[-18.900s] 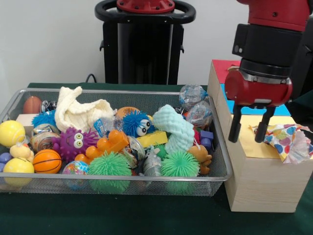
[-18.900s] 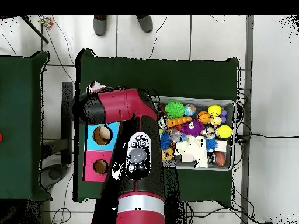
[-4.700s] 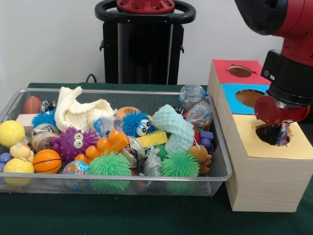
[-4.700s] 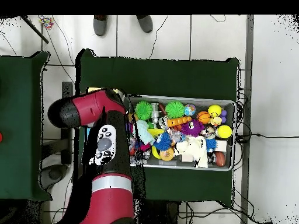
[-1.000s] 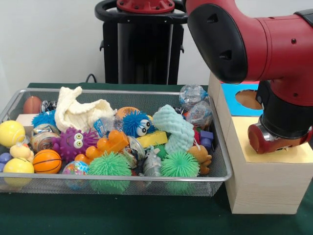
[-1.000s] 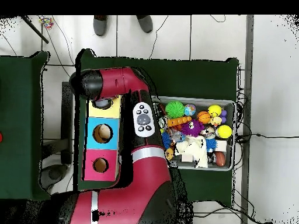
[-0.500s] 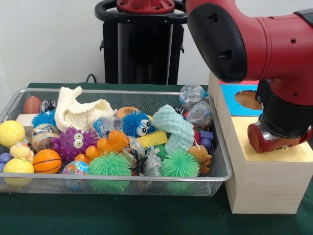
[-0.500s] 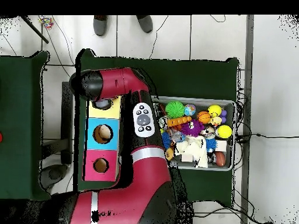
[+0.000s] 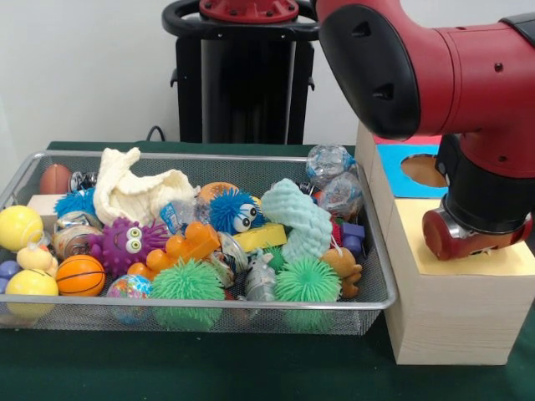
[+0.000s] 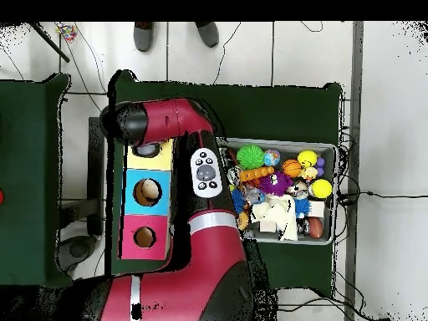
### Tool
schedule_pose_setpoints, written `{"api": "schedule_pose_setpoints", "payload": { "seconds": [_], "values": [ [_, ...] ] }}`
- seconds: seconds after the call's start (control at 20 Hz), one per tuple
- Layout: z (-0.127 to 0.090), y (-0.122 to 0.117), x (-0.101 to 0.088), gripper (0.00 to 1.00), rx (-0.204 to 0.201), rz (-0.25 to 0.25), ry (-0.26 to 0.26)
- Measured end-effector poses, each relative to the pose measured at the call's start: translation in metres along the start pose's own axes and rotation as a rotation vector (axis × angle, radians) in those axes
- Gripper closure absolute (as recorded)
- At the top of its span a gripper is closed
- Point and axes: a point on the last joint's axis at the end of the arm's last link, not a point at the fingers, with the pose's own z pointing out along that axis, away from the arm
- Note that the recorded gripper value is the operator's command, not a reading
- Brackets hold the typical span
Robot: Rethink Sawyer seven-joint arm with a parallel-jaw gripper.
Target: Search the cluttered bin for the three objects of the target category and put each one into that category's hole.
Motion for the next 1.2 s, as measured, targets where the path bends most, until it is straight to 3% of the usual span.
{"api": "schedule_pose_setpoints", "payload": {
  "seconds": [1.2],
  "values": [
    [0.001,0.005,0.012,1.00,0.036,-0.031,-0.151]
  ]
}}
